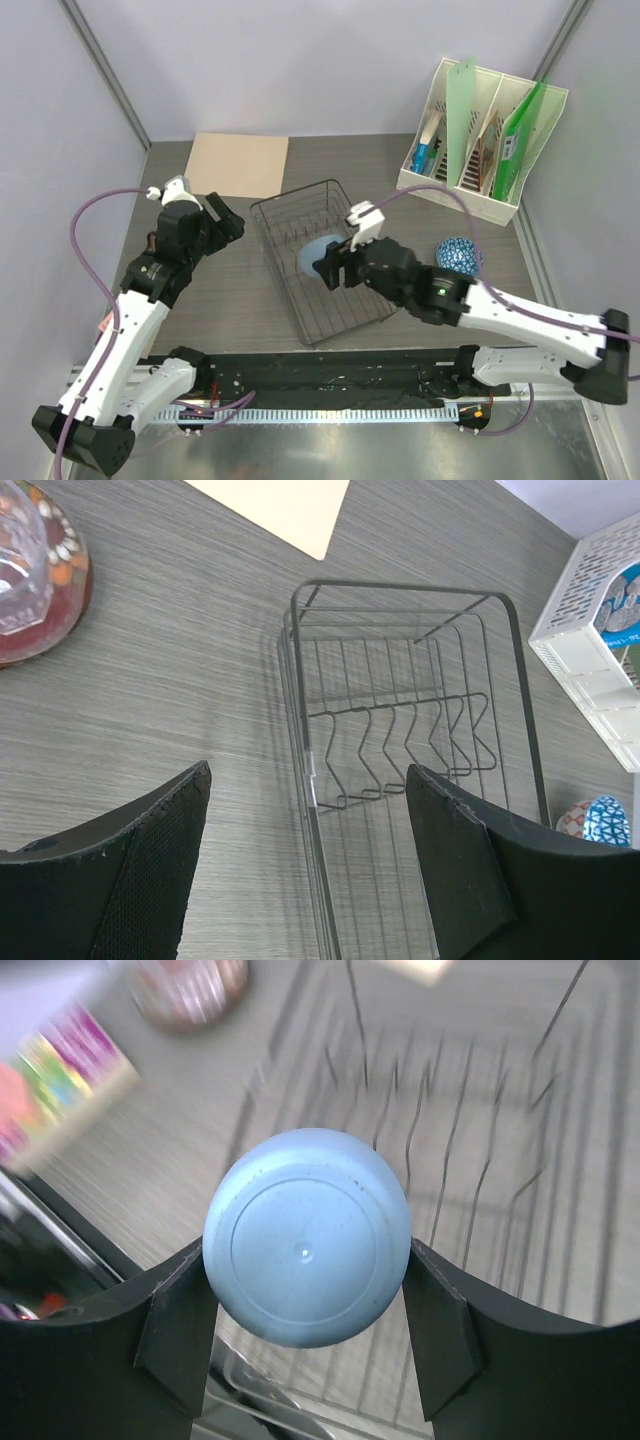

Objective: Unload the mixed dishes from the dish rack
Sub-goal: Pick up the cup from the dish rack, then place the cup at the center of the board.

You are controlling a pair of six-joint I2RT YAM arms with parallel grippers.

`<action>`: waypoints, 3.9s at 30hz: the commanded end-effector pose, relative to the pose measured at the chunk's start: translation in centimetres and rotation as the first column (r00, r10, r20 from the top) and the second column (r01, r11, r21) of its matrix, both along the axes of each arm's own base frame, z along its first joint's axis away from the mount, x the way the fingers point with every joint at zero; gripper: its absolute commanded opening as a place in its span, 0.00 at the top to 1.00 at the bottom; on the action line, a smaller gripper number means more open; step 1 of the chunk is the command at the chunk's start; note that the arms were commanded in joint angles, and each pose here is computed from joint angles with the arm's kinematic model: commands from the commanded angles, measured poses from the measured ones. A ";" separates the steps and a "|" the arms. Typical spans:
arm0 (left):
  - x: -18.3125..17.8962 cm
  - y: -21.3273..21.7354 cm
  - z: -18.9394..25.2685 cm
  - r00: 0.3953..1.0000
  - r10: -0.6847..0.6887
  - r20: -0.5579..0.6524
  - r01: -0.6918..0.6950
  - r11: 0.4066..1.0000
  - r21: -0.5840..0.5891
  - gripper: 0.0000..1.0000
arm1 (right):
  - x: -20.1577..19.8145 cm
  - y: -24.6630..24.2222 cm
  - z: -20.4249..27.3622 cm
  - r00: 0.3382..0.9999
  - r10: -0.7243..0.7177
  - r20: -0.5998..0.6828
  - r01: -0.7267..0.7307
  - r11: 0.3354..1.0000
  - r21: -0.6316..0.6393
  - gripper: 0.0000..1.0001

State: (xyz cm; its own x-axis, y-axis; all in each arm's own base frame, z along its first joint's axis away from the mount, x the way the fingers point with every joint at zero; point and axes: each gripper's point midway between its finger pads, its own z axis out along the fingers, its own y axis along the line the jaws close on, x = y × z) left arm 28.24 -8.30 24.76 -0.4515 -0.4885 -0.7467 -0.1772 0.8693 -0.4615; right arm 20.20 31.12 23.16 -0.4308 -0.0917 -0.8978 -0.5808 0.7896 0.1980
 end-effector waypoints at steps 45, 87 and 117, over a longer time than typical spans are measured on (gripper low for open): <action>-5.4 -20.1 8.1 0.669 -0.557 0.492 0.743 0.499 -0.446 1.00 | 4.5 -6.2 10.2 0.996 -0.080 0.039 0.031 0.724 0.689 0.15; -1.6 -44.6 -7.5 0.433 -0.851 -0.296 0.882 0.334 0.332 1.00 | 0.2 -28.3 10.5 0.611 -0.792 0.007 0.682 0.530 0.505 0.04; -13.4 -43.5 -15.5 0.138 -0.787 -0.601 0.990 0.092 0.106 1.00 | -1.0 -31.3 13.2 0.508 -0.861 -0.023 0.709 0.403 0.578 0.04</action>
